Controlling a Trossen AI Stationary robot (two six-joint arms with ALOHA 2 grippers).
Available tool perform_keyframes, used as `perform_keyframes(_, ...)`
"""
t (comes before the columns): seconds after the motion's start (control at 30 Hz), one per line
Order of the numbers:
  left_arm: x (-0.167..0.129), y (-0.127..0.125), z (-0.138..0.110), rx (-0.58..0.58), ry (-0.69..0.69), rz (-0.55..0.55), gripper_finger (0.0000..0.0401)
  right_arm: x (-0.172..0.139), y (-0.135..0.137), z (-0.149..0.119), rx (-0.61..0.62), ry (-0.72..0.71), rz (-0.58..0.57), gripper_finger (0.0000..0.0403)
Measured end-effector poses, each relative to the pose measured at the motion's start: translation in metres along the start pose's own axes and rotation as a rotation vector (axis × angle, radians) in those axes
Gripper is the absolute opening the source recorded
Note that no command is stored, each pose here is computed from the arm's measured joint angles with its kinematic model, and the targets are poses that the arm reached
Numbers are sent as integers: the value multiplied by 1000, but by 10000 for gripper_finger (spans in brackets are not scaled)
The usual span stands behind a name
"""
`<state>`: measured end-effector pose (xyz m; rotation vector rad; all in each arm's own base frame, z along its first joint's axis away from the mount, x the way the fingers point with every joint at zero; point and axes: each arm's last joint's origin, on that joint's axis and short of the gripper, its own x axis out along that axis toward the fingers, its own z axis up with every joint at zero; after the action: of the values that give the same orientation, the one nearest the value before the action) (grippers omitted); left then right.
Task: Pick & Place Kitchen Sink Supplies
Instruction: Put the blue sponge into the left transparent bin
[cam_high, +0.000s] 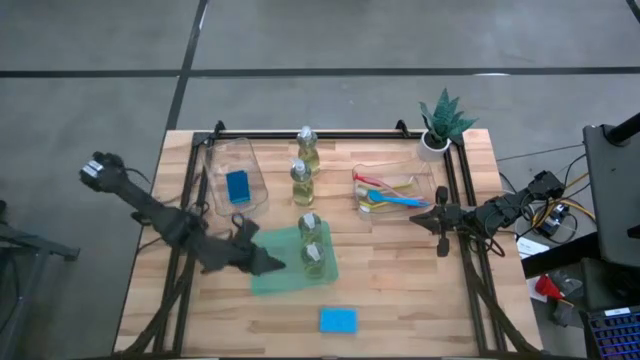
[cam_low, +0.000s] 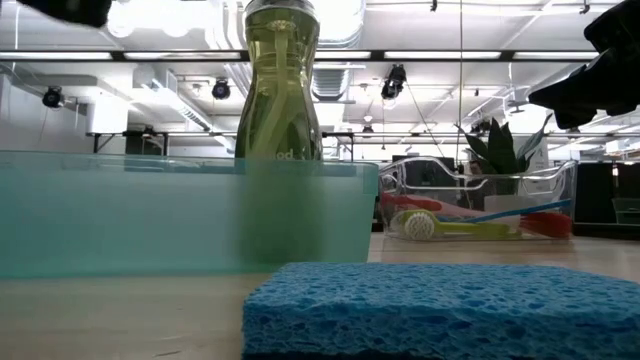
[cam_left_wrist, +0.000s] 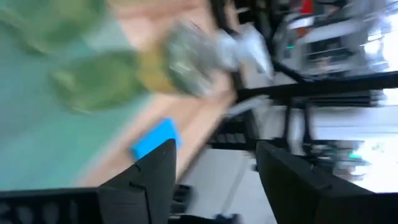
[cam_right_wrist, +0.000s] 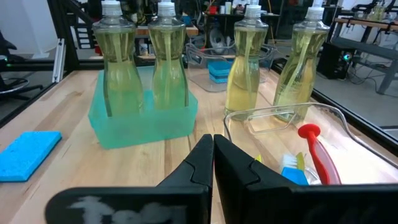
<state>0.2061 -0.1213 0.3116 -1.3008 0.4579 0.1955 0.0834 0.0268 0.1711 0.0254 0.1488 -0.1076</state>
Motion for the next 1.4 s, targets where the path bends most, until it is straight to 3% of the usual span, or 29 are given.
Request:
perform_keyframes(0.1,18,-10,-22,-65,2,-88,217,0,0,0,0,0,0,8)
perform_keyframes(0.2,40,-20,-41,-136,23,-107,216,0,0,0,0,0,0,8)
perform_keyframes(0.37,75,-36,-67,-201,44,-53,215,0,0,0,0,0,0,8)
perform_keyframes(0.63,114,-50,-100,-265,29,139,213,0,0,0,0,0,0,8)
perform_keyframes(0.77,136,-43,-111,-304,-7,253,212,0,0,0,0,0,0,8)
perform_keyframes(1.03,183,-23,-131,-246,-26,330,207,0,0,0,0,0,0,8)
perform_keyframes(1.4,207,14,-130,-168,-83,484,184,0,0,0,0,-1,0,8)
